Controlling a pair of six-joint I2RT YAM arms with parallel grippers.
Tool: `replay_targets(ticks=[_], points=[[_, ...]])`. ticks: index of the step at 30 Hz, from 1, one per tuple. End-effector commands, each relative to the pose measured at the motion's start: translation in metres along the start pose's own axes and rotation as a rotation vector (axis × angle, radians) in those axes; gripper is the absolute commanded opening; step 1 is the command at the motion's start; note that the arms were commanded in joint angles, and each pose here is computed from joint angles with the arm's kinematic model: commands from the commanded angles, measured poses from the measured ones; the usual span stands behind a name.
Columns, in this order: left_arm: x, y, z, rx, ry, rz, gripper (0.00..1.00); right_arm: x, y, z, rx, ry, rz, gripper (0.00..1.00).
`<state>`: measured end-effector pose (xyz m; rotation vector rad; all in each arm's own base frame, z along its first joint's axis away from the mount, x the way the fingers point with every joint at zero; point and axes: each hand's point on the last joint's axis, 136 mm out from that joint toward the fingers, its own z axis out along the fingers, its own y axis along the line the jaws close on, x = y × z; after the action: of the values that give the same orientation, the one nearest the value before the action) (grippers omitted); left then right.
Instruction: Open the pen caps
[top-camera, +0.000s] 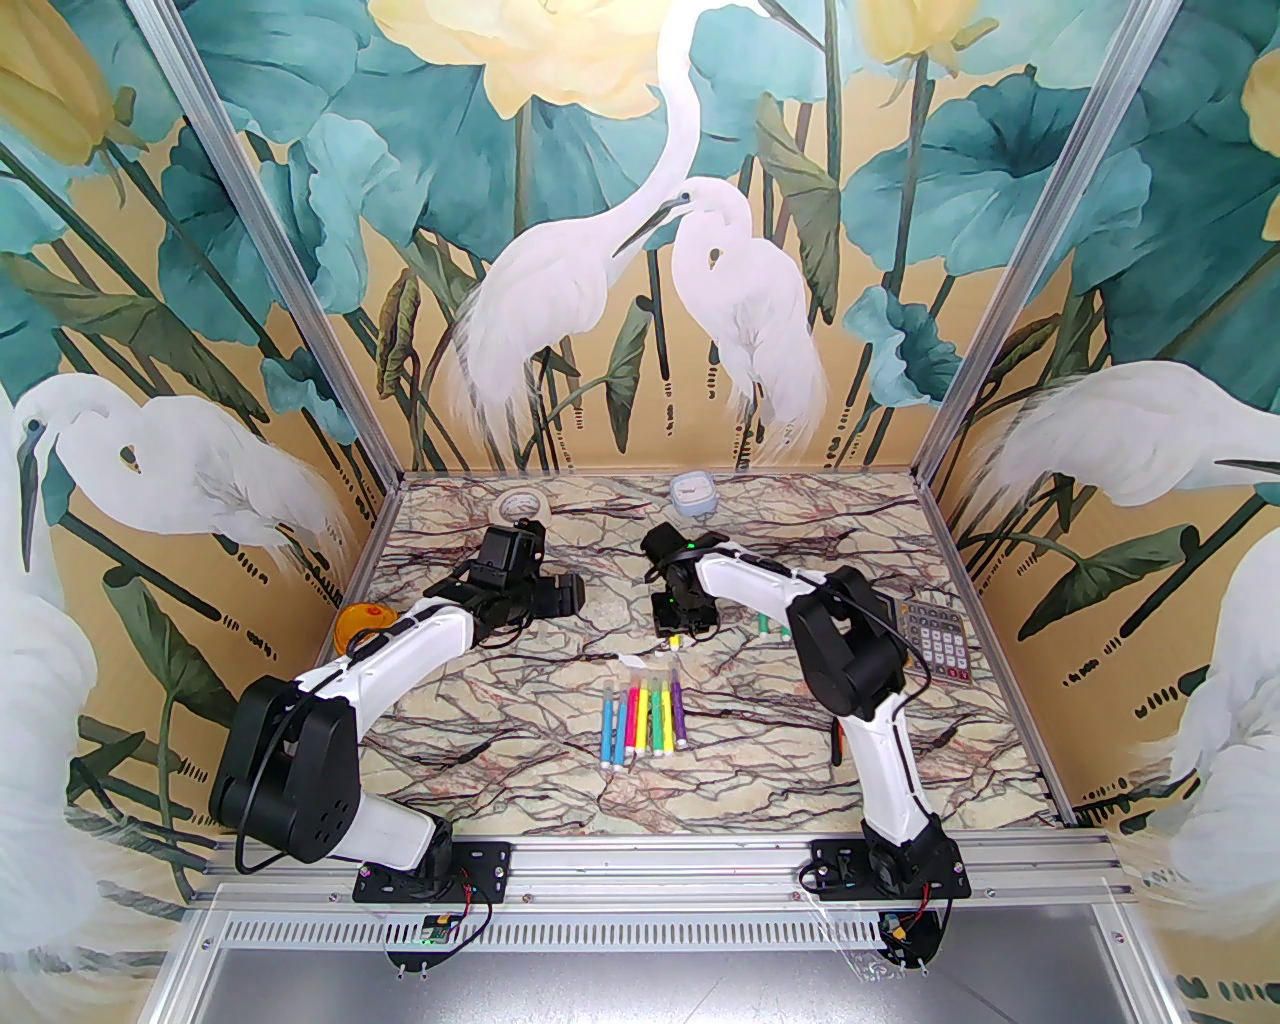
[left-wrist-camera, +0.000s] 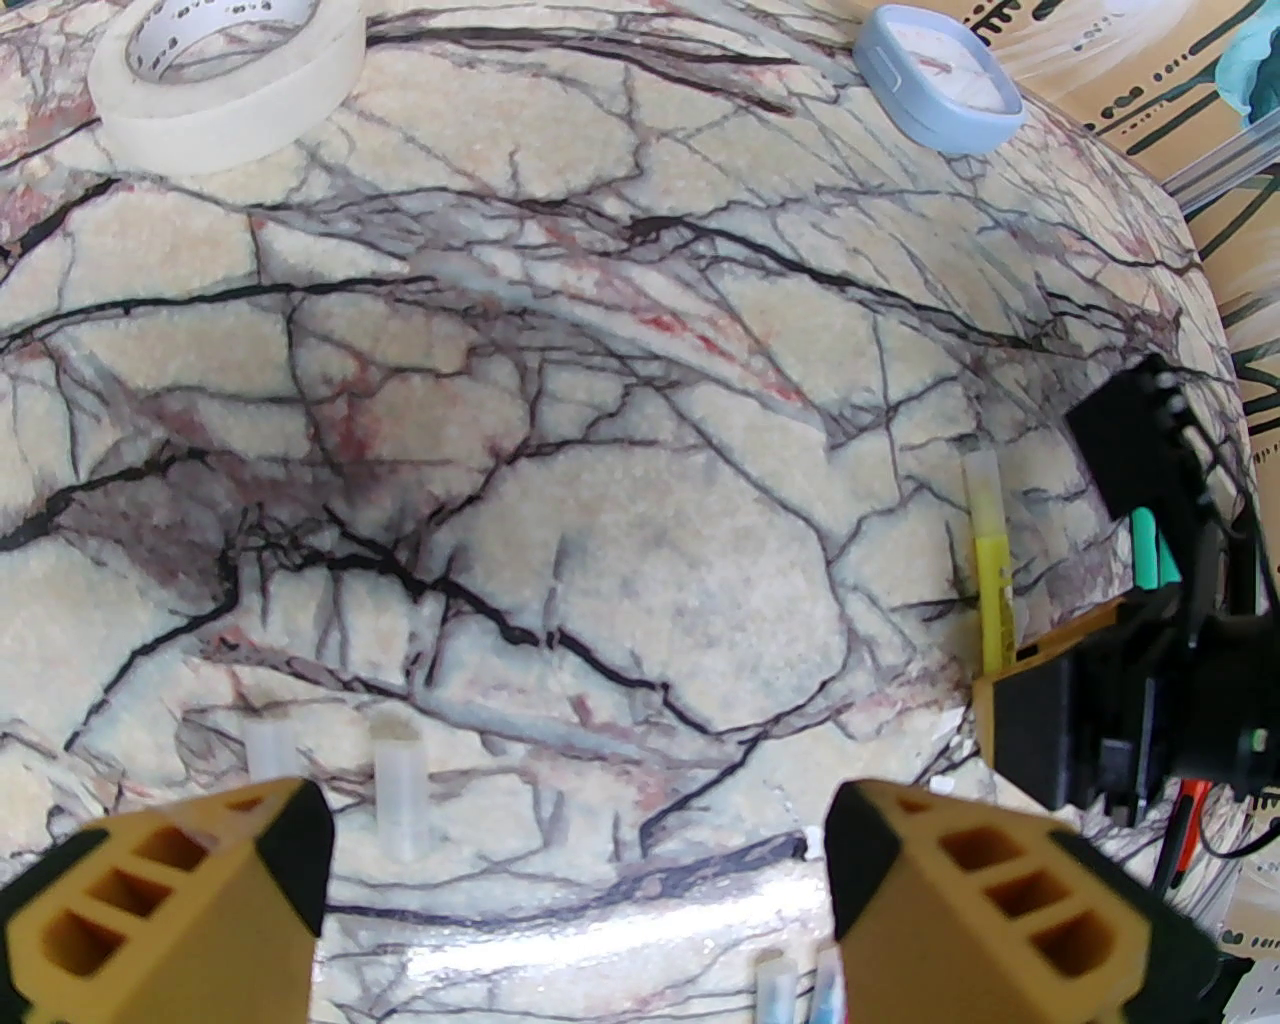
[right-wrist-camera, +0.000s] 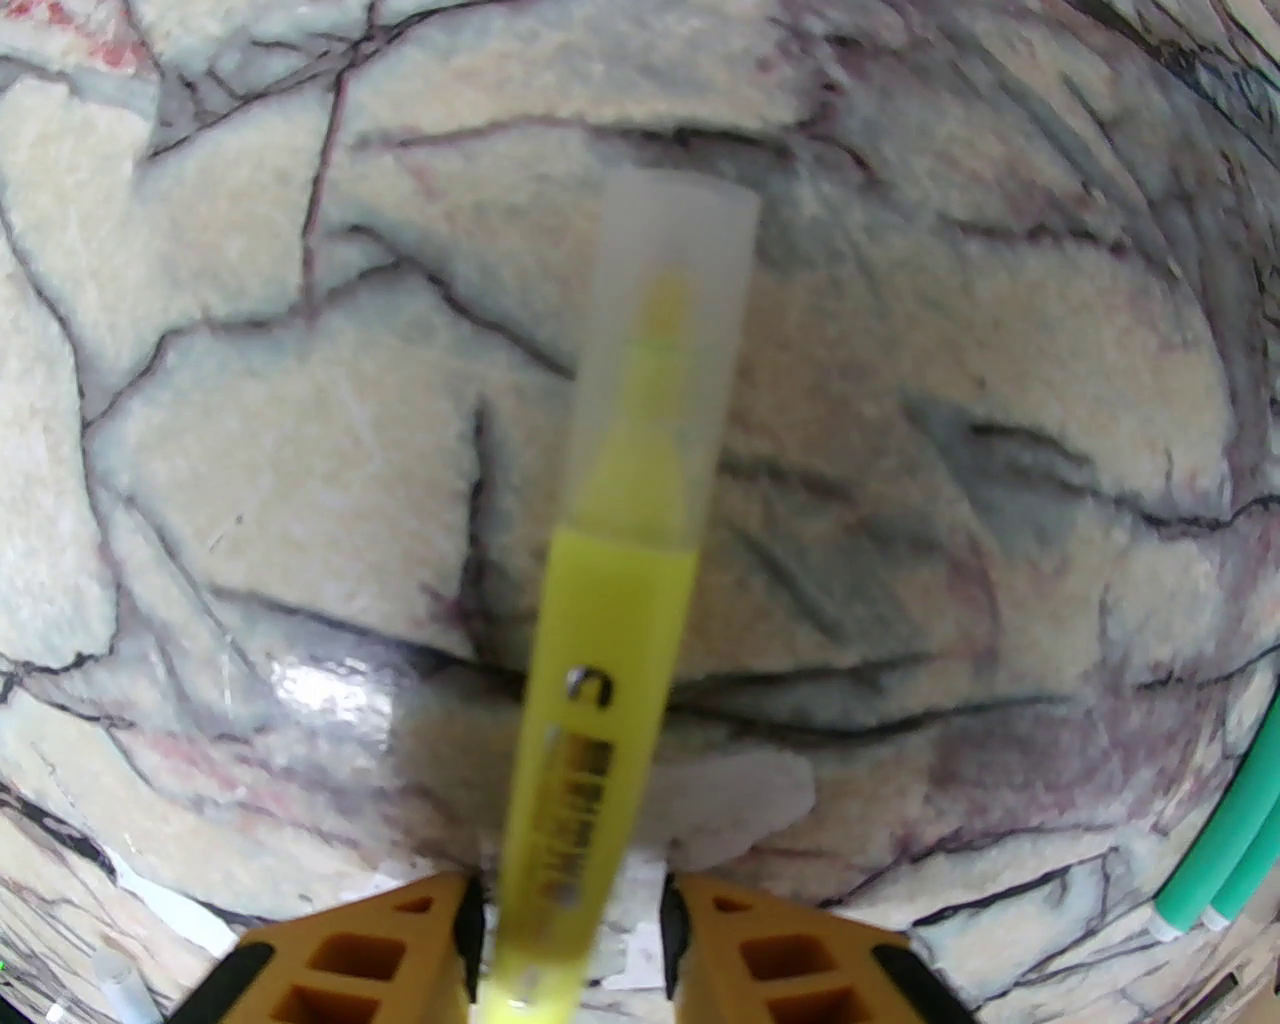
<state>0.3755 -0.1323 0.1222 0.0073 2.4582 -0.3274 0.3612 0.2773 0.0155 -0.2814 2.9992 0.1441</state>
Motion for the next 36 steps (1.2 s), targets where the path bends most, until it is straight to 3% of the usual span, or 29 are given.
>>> replay_targets(ticks=[1, 13, 21, 28, 36], points=[[-0.005, 0.002, -0.006, -0.001, -0.031, 0.027, 0.86, 0.002, -0.006, 0.007, 0.073, 0.026, 0.002, 0.33], [-0.001, 0.005, -0.008, -0.007, -0.028, 0.036, 0.86, 0.006, -0.012, 0.026, 0.133, 0.072, -0.021, 0.28], [0.0, 0.0, -0.01, 0.018, -0.016, 0.027, 0.86, 0.008, -0.015, 0.028, 0.14, 0.068, -0.054, 0.17], [0.003, -0.032, -0.009, 0.203, 0.013, -0.002, 0.84, 0.004, -0.003, 0.006, 0.039, -0.025, -0.122, 0.09], [0.001, -0.068, 0.004, 0.417, 0.051, -0.088, 0.81, 0.007, 0.012, -0.031, -0.107, -0.133, -0.214, 0.09]])
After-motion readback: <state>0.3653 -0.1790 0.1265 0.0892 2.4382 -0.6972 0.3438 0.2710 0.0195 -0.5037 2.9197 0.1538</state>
